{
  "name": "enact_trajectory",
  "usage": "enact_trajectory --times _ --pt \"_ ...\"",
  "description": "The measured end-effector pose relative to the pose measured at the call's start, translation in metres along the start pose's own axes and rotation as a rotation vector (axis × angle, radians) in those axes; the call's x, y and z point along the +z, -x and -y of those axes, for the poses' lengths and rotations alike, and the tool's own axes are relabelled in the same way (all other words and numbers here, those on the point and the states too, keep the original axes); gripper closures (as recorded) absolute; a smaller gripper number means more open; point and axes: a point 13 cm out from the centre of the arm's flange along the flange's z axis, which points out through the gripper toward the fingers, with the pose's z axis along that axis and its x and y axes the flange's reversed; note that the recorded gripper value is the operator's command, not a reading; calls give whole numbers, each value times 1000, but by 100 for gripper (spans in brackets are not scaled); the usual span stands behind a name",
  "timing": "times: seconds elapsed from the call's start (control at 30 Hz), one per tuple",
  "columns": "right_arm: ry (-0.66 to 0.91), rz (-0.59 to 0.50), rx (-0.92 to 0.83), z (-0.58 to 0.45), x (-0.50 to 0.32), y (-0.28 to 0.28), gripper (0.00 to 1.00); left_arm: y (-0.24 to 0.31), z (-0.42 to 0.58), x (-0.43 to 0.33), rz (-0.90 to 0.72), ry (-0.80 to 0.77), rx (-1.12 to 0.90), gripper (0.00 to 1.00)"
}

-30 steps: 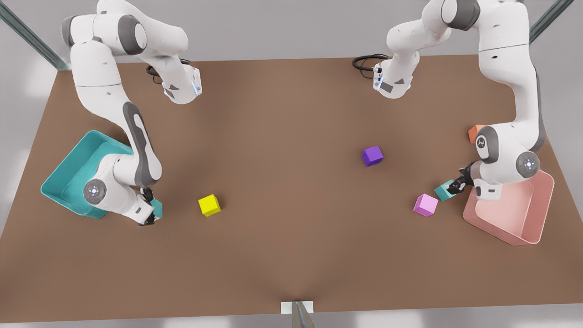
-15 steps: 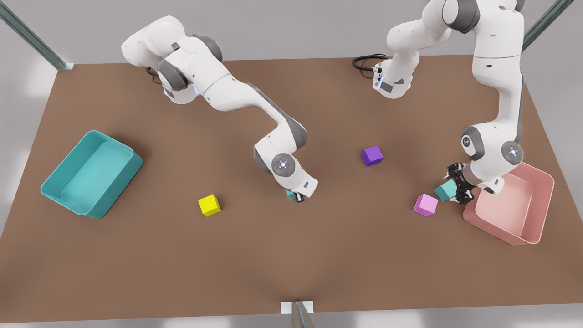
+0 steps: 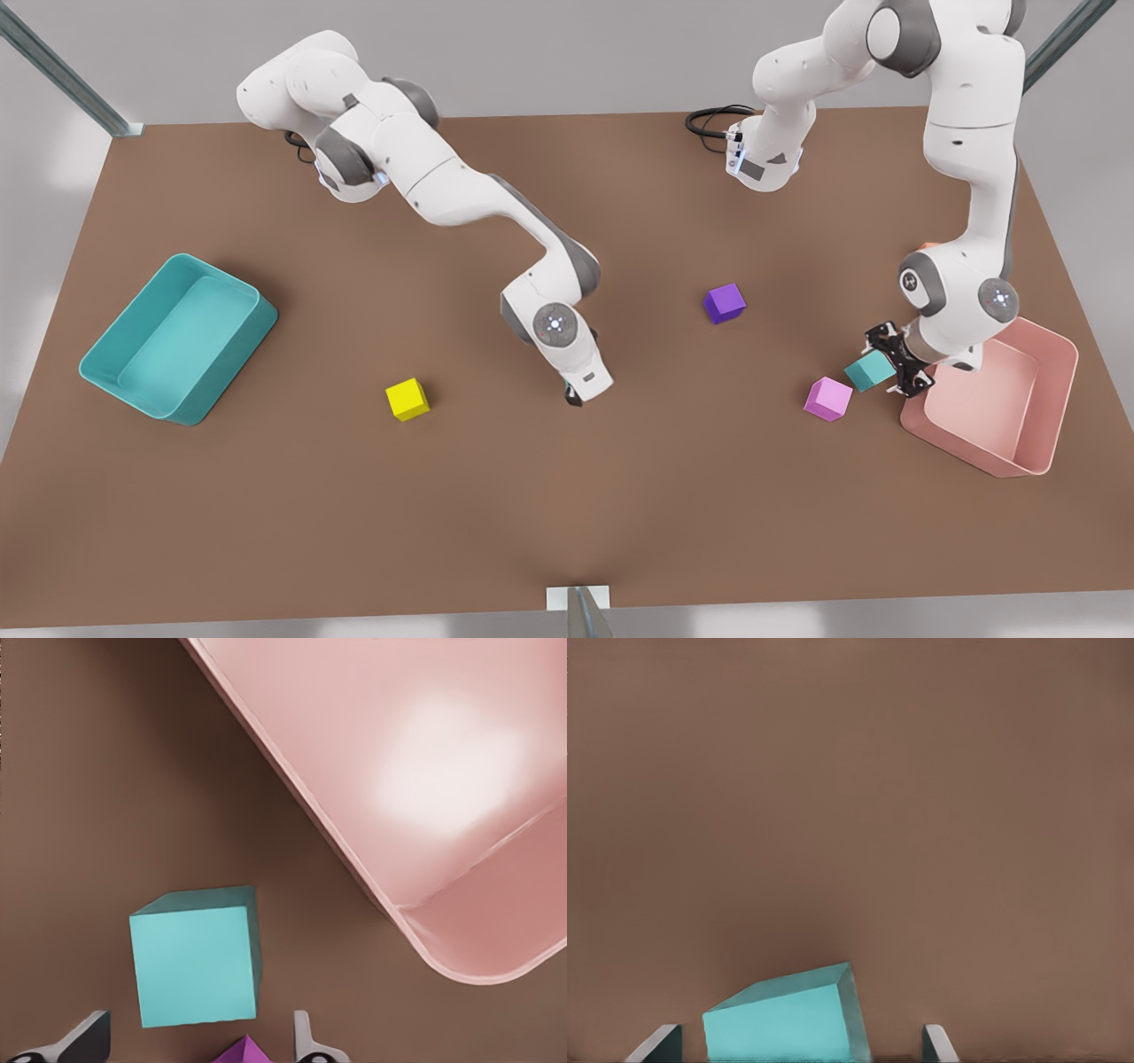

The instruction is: Stack the two blue cubes on top of each other

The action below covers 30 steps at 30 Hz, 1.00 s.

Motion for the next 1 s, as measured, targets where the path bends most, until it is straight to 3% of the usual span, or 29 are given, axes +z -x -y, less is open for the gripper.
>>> enact_trajectory --times 0.1,0.2,0.4,0.53,0.63,0.77,1.0 --pt "-12 48 116 43 -85 -13 0 0 -1 6 0 6 -33 0" --pt "3 52 246 96 -152 -62 0 1 -1 10 1 11 -60 0" --pt "65 -80 608 219 -227 -283 0 3 3 13 3 10 -104 0" --pt "26 -98 626 160 -371 -288 0 5 2 17 6 14 -124 0" --pt "1 -137 667 89 -456 -325 0 5 2 20 8 18 -134 0" --pt "-4 -181 728 33 -473 -368 0 6 1 26 9 26 -145 0" --pt "0 -219 799 31 -458 -380 0 11 -4 39 12 45 -165 0"
